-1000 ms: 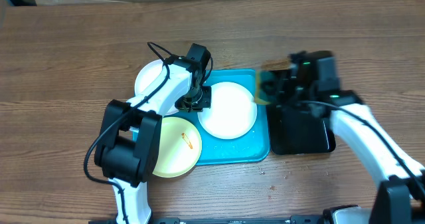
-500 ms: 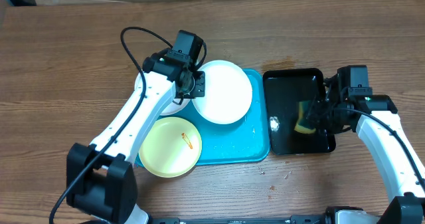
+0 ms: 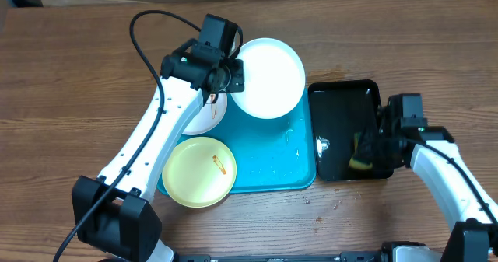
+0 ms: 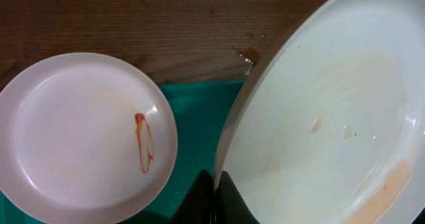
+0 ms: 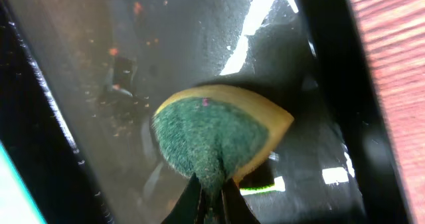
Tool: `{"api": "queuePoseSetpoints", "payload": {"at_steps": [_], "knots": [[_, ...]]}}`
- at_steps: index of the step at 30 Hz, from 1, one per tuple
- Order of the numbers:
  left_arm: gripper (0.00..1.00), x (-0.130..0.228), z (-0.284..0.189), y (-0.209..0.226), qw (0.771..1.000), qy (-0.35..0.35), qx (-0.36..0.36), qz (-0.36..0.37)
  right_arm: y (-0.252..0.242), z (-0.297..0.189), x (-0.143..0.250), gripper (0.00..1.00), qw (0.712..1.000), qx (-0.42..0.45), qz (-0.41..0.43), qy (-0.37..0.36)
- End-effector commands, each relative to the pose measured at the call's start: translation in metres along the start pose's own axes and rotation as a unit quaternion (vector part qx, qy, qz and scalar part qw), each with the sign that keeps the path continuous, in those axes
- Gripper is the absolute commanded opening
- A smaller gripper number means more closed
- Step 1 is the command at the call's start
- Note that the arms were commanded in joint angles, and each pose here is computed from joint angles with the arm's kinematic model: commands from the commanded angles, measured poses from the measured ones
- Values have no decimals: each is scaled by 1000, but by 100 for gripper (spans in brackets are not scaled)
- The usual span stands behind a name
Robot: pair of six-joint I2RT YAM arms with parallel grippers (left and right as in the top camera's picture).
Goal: Clean dirty plates on tray and stack at the side
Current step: 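Return the sponge to the black tray with the right gripper, then lift the white plate with the left gripper and place it left of the tray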
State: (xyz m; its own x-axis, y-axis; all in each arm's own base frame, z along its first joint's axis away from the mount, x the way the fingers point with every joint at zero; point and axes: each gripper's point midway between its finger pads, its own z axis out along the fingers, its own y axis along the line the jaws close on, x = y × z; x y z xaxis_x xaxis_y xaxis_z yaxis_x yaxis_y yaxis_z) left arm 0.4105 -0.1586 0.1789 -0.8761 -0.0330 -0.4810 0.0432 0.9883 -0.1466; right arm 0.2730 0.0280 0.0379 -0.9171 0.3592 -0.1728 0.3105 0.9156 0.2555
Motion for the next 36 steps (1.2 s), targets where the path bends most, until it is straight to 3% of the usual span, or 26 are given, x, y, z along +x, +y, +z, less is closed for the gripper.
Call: {"api": "queuePoseSetpoints", "payload": {"at_steps": [1,6,8,10,12,21,23,27,31,36], "knots": [[4,-14,-13,-31,999,-38,33,8,1,11,9,4,1000,-19,-4,-4],[4,-27,-19,-63,994,-84,59,28,1,15,12,5,1000,-26,-5,-3],[4,-29,-21,-73,993,-97,65,35,2,12,8,28,1000,-27,-4,-7],[4,-30,-23,-79,991,-106,65,40,5,3,-1,59,999,-30,-1,-12],[4,-30,-24,-86,991,-113,63,45,11,-10,-14,74,999,-38,4,-20],[4,-42,-15,-121,981,-166,72,73,11,-84,-71,85,996,-35,42,-70],[4,-43,-6,-126,979,-171,69,86,-9,-95,-87,99,992,-11,84,-98],[4,-40,15,-141,971,-180,57,144,-59,-108,-111,100,973,25,174,-150],[4,-46,14,-147,959,-216,15,184,-86,-114,-115,100,963,35,209,-164],[4,-49,-3,-164,927,-263,-41,263,-96,-117,-115,100,960,39,223,-167]]}}
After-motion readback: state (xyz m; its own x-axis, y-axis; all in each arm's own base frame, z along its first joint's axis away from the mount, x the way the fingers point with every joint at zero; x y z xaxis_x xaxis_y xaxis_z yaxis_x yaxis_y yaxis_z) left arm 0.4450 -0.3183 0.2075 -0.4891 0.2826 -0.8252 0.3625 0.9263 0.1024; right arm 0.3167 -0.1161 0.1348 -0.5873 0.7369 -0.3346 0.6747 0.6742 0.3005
